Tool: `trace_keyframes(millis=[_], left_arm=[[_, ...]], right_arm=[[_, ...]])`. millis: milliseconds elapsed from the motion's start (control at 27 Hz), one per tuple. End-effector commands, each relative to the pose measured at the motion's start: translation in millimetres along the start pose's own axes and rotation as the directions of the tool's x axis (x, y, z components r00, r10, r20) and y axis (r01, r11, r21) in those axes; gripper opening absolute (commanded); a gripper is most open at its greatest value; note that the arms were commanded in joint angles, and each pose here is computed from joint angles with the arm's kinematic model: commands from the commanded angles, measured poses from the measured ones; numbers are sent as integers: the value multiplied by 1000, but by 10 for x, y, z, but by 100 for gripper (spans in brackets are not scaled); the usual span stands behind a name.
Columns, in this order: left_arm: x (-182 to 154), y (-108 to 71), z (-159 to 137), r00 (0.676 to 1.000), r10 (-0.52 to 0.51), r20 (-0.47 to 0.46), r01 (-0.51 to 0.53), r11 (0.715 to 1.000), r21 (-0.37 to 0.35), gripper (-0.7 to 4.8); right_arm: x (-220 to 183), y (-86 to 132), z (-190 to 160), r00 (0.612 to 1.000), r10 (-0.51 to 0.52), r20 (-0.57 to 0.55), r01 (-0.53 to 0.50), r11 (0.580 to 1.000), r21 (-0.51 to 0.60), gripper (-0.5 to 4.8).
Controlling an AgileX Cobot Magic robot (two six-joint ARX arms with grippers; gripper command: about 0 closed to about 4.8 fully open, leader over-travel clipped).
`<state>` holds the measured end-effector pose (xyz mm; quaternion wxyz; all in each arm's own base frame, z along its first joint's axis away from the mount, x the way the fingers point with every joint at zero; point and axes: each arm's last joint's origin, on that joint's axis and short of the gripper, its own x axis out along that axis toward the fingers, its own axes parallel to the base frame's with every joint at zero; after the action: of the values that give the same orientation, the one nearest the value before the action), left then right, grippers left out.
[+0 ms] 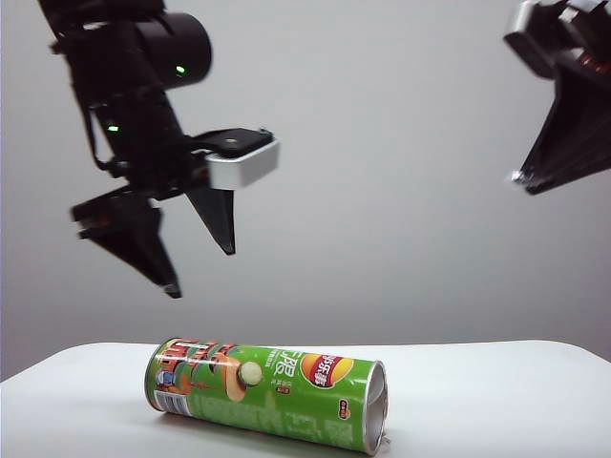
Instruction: Pick up the green tub of chips from the desk, pull out the transparent container with the chips inside partially, and then place the chips back on the desk.
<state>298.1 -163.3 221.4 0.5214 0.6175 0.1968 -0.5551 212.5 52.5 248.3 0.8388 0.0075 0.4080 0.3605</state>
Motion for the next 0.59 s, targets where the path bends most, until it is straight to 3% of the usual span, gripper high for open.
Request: trace_keyframes(millis=[37, 111, 371, 594], left_arm=[[54, 83, 58, 993, -108, 36, 112, 989, -101, 479], [100, 151, 59, 992, -119, 50, 126, 981, -147, 479], [348, 305, 94, 963, -262, 58, 268, 950, -163, 479], [534, 329, 58, 959, -284, 19, 283, 946, -159, 479]], right_arm=[[78, 54, 21, 999, 38, -20, -38, 999, -26, 46], [126, 91, 22, 998, 54, -37, -55, 998, -38, 47], [139, 103, 23, 998, 49, -41, -51, 998, -45, 54], [139, 103, 19, 998, 49, -44, -51, 998, -43, 54]])
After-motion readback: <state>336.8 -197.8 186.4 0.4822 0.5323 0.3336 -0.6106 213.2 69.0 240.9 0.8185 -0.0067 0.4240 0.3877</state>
